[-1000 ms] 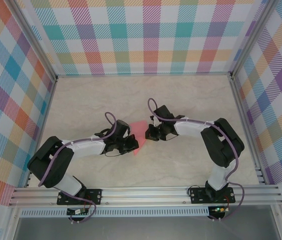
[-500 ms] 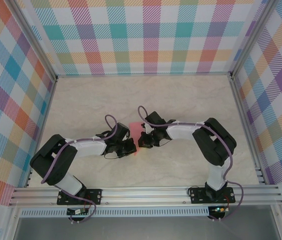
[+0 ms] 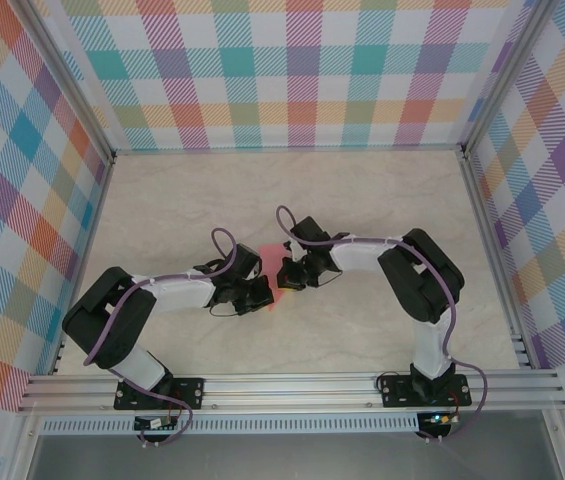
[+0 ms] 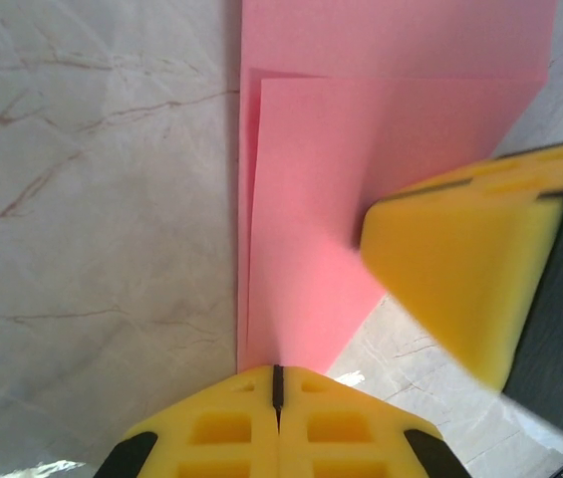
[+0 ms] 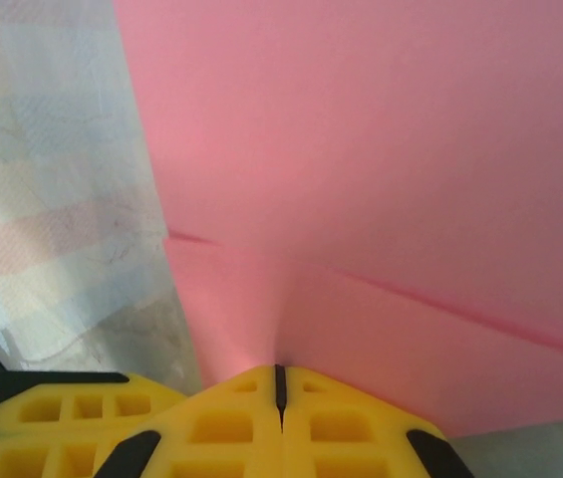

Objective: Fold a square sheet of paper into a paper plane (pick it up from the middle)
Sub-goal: Third fold the triangle at the center of the table.

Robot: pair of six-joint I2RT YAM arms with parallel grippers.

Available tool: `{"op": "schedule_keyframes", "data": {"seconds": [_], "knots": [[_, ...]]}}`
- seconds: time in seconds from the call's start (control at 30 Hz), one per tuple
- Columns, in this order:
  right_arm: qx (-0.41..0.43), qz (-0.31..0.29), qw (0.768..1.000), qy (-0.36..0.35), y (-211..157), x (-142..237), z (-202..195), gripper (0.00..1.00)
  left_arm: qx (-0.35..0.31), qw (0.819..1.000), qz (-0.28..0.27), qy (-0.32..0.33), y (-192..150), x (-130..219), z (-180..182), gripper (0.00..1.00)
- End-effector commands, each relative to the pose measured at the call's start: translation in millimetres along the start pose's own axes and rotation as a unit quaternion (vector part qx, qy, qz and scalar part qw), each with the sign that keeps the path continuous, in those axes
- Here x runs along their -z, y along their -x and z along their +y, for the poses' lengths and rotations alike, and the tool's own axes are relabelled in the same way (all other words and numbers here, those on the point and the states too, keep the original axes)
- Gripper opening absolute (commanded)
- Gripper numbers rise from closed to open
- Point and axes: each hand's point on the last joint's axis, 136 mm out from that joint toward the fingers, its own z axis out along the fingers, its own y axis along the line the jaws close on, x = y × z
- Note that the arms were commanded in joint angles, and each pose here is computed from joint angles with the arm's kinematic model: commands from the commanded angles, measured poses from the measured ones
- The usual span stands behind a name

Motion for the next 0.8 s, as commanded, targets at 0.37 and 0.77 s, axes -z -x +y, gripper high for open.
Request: {"op": "schedule_keyframes", "data": {"seconds": [0.37,0.77], "knots": [[-0.024,-0.095,0.993,-0.061,57.6,49.8,-36.1,0.04,-0.048,0.997,0.007,0.067,-11.5,6.9,19.2,0.00],[-0.042,-0.086,0.995,-0.002,22.1,74.2,-16.0,0.42,-0.087,0.989,-0.108,0.051,39.7,30.8,-33.0,0.07]]}}
